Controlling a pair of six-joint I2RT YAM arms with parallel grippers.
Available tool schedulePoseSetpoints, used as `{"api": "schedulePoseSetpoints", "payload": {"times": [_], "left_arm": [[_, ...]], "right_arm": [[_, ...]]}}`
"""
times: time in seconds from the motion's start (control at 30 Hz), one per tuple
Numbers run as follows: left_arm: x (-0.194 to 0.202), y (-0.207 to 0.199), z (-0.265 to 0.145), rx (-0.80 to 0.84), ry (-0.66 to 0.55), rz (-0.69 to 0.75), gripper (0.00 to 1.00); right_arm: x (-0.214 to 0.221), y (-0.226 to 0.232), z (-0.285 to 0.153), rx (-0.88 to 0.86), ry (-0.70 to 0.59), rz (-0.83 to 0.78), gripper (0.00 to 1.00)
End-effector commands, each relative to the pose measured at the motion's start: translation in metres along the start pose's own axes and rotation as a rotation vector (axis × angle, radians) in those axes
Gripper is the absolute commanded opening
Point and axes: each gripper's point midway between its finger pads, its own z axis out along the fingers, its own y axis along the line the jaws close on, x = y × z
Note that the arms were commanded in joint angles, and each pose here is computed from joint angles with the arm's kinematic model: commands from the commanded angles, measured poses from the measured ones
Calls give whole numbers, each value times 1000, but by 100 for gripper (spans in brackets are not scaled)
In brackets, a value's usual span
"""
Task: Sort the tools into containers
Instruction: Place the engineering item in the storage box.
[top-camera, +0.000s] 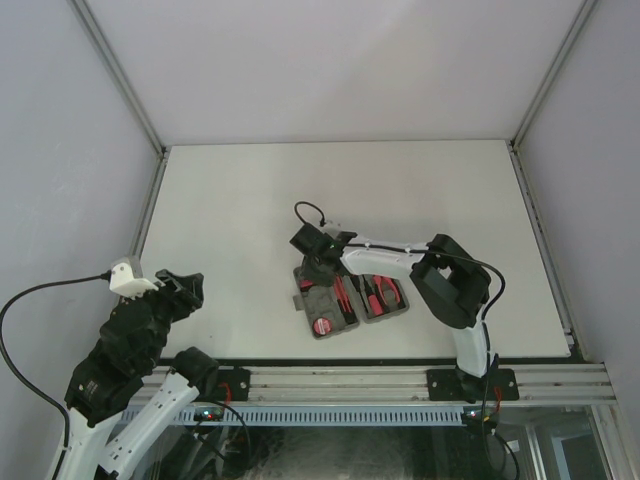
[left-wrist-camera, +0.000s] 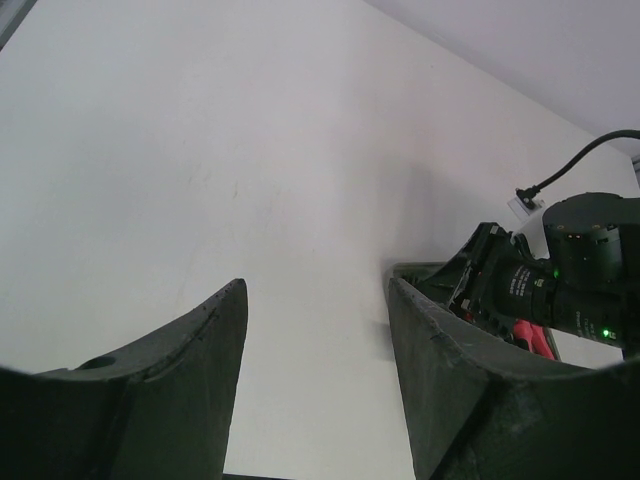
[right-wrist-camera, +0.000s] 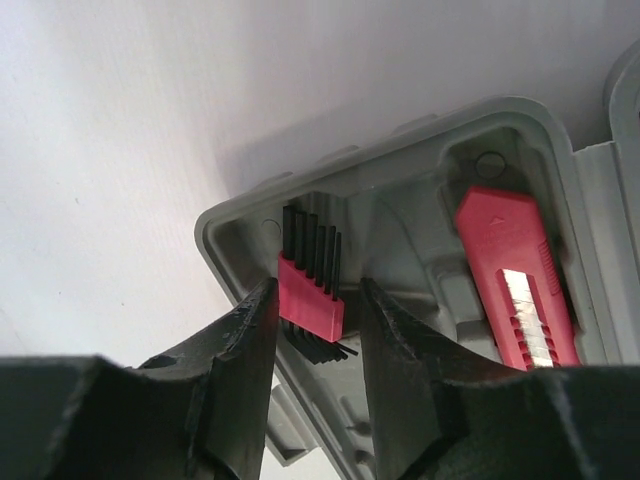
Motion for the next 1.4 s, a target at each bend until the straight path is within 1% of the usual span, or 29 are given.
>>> {"api": "schedulePoseSetpoints", "payload": {"times": [0.0, 0.2, 0.43, 0.53, 0.67, 0.77, 0.83, 0.87, 0.97, 1.03, 1.1, 1.23, 1.37], "left_arm": [[-3, -6, 4, 18, -19, -16, 63], [-2, -6, 5, 16, -16, -13, 63], [-2, -6, 5, 15, -14, -11, 63], [-2, -7, 5, 18, -13, -11, 63], [-2, -7, 6, 16, -12, -10, 63], [-2, -7, 5, 18, -14, -12, 63], [-2, -6, 5, 16, -14, -11, 63], [-2, -7, 5, 18, -14, -12, 63], [-2, -7, 6, 20, -11, -10, 63], [-1, -7, 5, 18, -11, -10, 63], [-1, -7, 5, 19, -11, -11, 63], [-1, -7, 6, 17, -10, -8, 63], [0, -7, 6, 18, -5, -6, 63]], "right_arm": [[-12, 15, -14, -78, -35, 15, 35], [-16, 17, -15, -100, -49, 25, 24], [-24, 23, -30, -152, -107, 65, 7], [-28, 27, -38, -164, -140, 85, 1], [-32, 31, -49, -171, -190, 130, 0], [-32, 31, -54, -176, -233, 221, 0], [-29, 26, -51, -166, -256, 321, 0], [-27, 30, -53, -194, -272, 400, 0], [-23, 26, -55, -230, -359, 573, 0], [-24, 23, -58, -232, -429, 653, 0], [-28, 22, -61, -243, -475, 706, 0], [-31, 21, -60, -252, -492, 785, 0], [-31, 18, -56, -248, -499, 829, 0]]}}
